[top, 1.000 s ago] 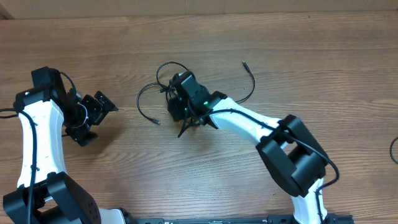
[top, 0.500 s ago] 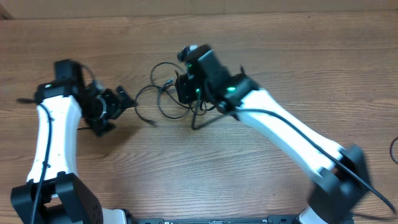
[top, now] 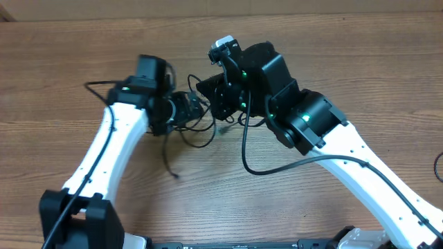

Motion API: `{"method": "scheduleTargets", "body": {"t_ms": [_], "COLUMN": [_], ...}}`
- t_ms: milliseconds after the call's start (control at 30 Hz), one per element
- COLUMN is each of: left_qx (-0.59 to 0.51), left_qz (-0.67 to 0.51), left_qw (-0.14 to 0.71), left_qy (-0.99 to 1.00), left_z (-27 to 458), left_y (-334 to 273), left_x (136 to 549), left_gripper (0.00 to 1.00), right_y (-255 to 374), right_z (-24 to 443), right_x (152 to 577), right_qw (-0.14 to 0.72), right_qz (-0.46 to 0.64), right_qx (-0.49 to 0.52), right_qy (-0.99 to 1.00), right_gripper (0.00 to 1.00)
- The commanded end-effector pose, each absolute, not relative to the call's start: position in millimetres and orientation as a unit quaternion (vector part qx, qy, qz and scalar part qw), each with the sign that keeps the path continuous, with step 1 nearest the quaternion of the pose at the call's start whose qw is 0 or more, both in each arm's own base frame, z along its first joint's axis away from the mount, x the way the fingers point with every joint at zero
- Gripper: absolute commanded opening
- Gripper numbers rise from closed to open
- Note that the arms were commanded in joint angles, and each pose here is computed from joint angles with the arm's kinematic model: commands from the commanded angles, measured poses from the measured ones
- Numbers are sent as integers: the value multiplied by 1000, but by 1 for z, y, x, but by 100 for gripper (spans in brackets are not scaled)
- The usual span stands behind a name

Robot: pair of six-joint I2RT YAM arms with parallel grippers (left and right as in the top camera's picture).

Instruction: Untangle cables

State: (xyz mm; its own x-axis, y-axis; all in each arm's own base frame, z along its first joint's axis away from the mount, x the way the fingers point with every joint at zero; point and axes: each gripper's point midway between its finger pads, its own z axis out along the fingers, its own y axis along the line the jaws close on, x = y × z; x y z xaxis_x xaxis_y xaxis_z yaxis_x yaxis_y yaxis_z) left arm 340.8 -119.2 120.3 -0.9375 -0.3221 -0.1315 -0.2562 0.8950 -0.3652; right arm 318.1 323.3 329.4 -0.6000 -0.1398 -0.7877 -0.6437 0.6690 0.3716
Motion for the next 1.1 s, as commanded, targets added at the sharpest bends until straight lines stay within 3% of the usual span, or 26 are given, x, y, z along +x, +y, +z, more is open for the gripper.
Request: {"method": "scheduleTargets", "body": {"t_ms": [0, 200, 467, 667, 1000, 1067], "left_qx": [-192, -197, -211, -253, -302, -288], "left_qz": [-69, 38, 93, 94, 91, 66], "left_qw": [102, 73, 30, 29, 5, -9], "left_qy": [974, 977, 973, 963, 949, 955], "left_z": [94, 52, 25, 25, 25, 24], "left_y": [-103, -80, -53, -44, -31, -40], "left_x": [346, 341, 331, 331, 322, 321], "left_gripper": [94, 76, 76, 82, 84, 69], "right_y": [302, 237, 98, 26, 3, 7], "right_z": [383, 425, 446, 427, 368, 352], "right_x": [312, 333, 381, 396, 408, 408], "right_qw": [435, 501, 575, 566, 493, 466], "right_qz": [347, 324, 228, 174, 111, 119], "right_qx": [-232, -170, -26, 52, 72, 73], "right_qy": [798, 785, 785, 804, 860, 874], "right_gripper": [4, 4, 4, 4, 5, 15]}}
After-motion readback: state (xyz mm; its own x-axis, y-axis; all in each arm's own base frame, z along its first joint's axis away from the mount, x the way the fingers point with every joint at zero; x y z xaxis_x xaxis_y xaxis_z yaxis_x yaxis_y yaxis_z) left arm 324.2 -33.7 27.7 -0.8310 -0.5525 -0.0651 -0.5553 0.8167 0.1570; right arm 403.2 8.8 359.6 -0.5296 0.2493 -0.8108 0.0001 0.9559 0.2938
